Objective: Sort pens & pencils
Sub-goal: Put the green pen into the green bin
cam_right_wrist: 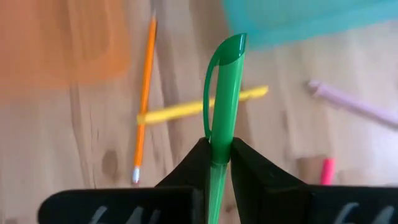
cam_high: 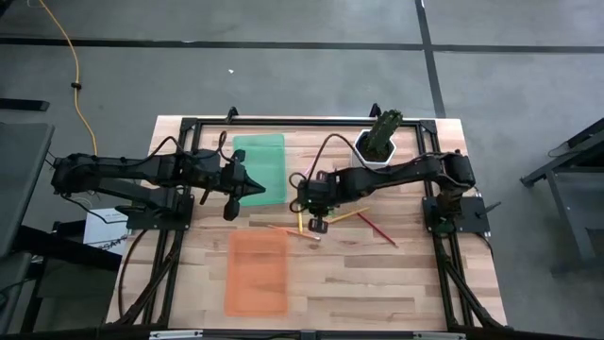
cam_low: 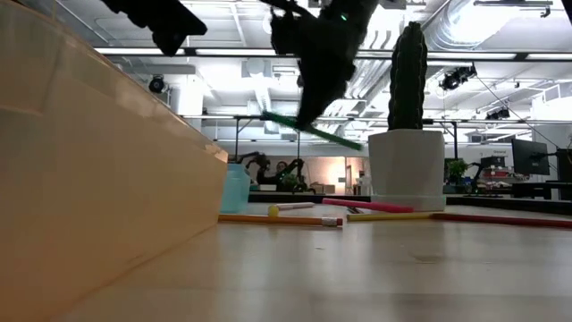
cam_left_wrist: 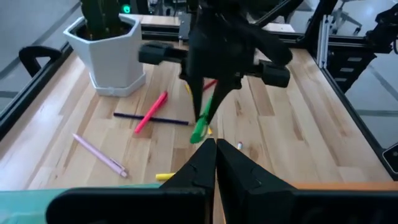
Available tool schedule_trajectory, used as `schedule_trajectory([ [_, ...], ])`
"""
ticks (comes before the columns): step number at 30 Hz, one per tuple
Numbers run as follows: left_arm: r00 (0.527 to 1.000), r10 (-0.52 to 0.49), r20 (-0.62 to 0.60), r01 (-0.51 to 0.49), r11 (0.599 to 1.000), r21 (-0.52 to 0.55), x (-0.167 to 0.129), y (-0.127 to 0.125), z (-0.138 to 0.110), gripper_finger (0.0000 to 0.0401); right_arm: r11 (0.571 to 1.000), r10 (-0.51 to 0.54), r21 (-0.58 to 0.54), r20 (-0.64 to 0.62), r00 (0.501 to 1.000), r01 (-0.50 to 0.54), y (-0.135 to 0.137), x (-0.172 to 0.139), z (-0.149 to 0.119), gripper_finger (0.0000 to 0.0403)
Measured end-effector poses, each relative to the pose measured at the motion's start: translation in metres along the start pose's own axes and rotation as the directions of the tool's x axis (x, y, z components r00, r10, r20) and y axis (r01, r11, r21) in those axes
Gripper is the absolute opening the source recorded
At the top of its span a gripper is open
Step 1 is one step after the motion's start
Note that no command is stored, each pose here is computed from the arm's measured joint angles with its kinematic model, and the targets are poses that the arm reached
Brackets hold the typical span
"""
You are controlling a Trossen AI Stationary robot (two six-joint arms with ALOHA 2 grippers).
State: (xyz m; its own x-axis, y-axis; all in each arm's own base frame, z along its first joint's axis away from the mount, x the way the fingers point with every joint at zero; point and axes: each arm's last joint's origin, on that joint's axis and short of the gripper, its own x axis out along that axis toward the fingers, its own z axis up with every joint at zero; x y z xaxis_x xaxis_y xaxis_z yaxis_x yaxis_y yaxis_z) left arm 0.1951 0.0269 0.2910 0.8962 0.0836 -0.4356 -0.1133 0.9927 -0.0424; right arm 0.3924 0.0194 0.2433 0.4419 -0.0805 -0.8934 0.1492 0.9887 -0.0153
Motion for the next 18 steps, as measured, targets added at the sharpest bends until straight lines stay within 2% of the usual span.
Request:
schedule_trajectory([
  [4, 1.0, 0.001, 0.01, -0.001, 1.0, 0.015, 0.0, 0.0, 0.001, 0.0042, 1.0, -0.027, 0.014, 0.064, 0.998, 0.026, -0.008, -0.017, 0.017, 0.0028],
  [10, 0.997, 0.077, 0.031, -0.078, 0.997, 0.02, 0.0, 0.002, 0.003, 0.0126, 0.996, -0.091, -0.011, 0.048, 0.995, 0.092, -0.018, -0.036, 0.026, 0.0028],
  [14, 0.982, 0.129, 0.135, -0.133, 0.991, 0.023, -0.003, 0.004, 0.013, 0.0163, 0.994, -0.113, -0.006, 0.052, 0.992, 0.113, -0.023, -0.042, 0.029, 0.0028],
  [18, 0.956, 0.168, 0.239, -0.177, 0.984, 0.016, -0.008, 0.004, 0.023, 0.0173, 0.993, -0.119, -0.002, 0.082, 0.989, 0.12, -0.025, -0.05, 0.035, 0.0028],
])
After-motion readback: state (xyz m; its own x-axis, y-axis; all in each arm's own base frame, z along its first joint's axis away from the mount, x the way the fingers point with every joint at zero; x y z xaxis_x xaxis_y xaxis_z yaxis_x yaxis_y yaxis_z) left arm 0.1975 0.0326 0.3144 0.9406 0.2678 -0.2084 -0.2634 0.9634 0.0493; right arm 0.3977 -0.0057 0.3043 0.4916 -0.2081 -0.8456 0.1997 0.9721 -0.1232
